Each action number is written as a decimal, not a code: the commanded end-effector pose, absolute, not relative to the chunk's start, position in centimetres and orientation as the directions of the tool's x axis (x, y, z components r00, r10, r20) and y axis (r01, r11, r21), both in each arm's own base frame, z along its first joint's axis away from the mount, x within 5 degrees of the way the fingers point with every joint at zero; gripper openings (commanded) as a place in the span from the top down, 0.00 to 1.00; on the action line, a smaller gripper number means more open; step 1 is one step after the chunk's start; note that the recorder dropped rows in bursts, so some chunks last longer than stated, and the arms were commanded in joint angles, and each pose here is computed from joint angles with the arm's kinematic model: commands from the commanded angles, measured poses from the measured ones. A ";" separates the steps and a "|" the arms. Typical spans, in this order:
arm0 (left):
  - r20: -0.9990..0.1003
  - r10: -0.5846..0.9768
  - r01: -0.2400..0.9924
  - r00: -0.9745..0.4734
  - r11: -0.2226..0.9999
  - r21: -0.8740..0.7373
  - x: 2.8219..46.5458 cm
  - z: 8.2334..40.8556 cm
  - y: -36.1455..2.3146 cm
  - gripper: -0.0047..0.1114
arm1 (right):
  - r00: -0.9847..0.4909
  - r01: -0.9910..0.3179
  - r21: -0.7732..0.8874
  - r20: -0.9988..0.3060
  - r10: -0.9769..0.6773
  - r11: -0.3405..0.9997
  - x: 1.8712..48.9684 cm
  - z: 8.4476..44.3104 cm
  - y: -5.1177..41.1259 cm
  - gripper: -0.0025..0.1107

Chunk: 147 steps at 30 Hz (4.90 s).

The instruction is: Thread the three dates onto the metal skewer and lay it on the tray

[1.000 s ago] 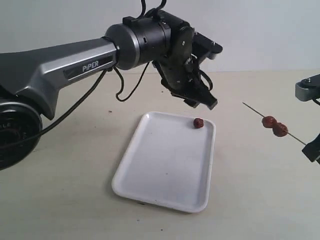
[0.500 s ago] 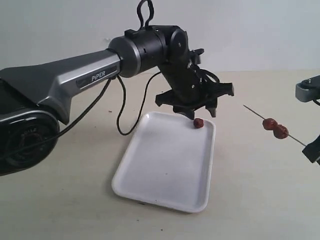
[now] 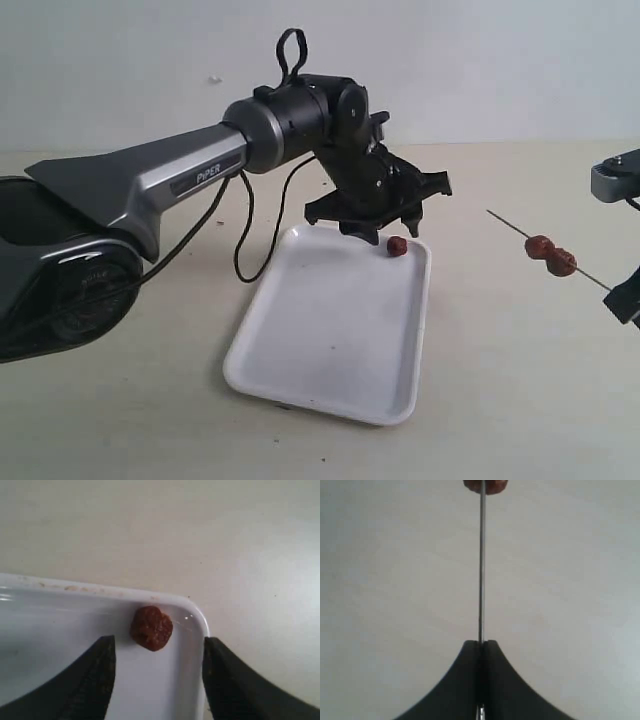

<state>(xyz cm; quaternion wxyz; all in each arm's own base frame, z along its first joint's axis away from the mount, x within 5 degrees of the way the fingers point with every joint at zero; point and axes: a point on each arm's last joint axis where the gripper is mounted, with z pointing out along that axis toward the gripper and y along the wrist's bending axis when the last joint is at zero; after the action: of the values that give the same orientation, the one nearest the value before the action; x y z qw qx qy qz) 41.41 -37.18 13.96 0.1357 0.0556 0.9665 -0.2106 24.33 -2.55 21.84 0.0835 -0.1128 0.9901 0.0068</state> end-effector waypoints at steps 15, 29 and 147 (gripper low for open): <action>-0.292 0.018 0.140 -0.956 0.905 -0.403 42.1 13.4 -36.8 0.51 | -0.958 -0.224 -0.017 -0.180 -0.224 0.974 24.5 21.9 -2.8 0.98; -0.273 0.006 0.122 -0.962 0.903 -0.412 42.3 12.4 -36.7 0.51 | -0.958 -0.225 -0.016 -0.179 -0.224 0.974 24.5 21.9 -2.8 0.98; -0.361 0.907 0.881 -0.216 0.341 0.328 38.4 16.2 -39.8 0.47 | -0.966 -0.008 -0.018 -0.258 -0.012 1.000 23.0 22.7 -2.8 0.98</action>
<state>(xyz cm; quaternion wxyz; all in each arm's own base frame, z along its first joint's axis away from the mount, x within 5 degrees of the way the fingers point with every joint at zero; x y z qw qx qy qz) 38.58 -39.61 15.81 0.2456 0.5767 0.7785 0.0314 23.56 -2.79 22.44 0.0993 -0.0249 0.9947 -0.0069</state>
